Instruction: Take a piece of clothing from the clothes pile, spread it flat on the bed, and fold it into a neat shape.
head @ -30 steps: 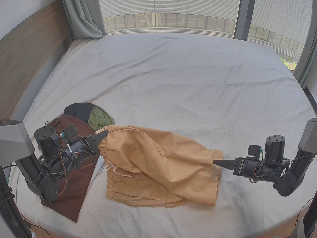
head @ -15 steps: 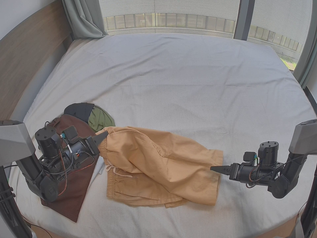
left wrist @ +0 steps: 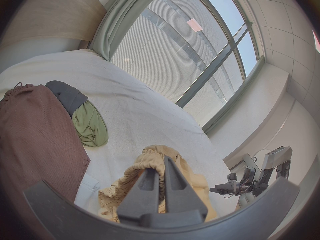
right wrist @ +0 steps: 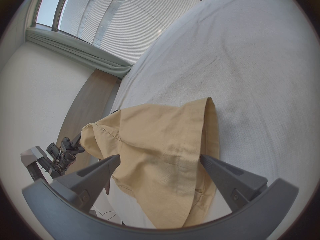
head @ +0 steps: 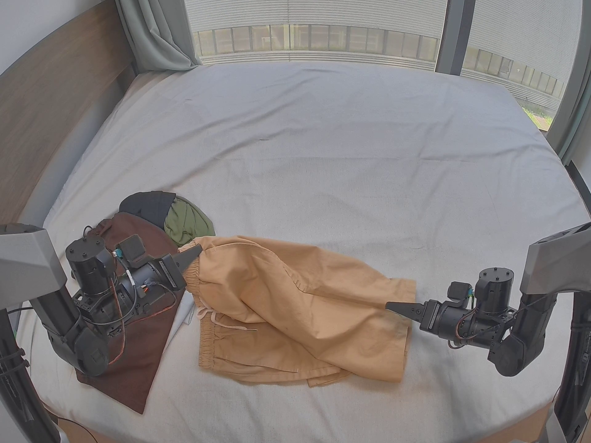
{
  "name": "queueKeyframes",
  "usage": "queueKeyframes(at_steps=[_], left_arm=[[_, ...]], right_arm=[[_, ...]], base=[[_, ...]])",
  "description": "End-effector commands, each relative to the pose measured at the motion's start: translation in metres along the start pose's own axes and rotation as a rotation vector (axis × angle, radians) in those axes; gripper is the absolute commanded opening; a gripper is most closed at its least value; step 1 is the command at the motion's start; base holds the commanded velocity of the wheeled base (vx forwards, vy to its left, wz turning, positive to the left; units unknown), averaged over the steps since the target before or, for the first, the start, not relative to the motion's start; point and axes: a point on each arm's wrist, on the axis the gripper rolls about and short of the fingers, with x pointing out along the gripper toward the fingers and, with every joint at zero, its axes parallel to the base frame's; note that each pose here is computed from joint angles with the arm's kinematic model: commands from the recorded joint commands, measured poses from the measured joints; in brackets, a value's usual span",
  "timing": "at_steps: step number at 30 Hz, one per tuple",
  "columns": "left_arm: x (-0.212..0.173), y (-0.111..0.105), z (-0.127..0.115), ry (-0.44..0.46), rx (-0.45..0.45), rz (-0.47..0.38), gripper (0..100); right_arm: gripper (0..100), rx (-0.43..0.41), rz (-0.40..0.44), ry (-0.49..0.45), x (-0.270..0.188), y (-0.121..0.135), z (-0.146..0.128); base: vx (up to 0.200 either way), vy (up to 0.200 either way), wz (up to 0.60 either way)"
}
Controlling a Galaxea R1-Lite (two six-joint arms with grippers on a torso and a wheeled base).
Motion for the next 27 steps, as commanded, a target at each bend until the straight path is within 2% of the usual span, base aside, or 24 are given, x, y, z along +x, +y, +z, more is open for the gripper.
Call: queueKeyframes(at_steps=[1, 14, 17, 27], left_arm=[[0.000, 0.000, 0.000, 0.000, 0.000, -0.001, 0], [0.000, -0.001, 0.000, -0.001, 0.000, -0.003, 0], [0.001, -0.001, -0.001, 0.003, 0.001, -0.003, 0], [0.000, -0.001, 0.000, -0.001, 0.002, -0.003, 0]], right_arm=[[100, 0.015, 0.002, 0.013, 0.002, -0.001, -0.004], [100, -0.035, 0.085, -0.026, -0.004, 0.021, -0.001], [100, -0.039, 0.108, -0.012, -0.010, 0.026, -0.001], [100, -0.039, 0.128, -0.001, 0.000, 0.023, -0.001]], base=[[0.000, 0.000, 0.00], [0.000, 0.000, 0.00], [0.000, 0.000, 0.00], [0.000, 0.000, 0.00]])
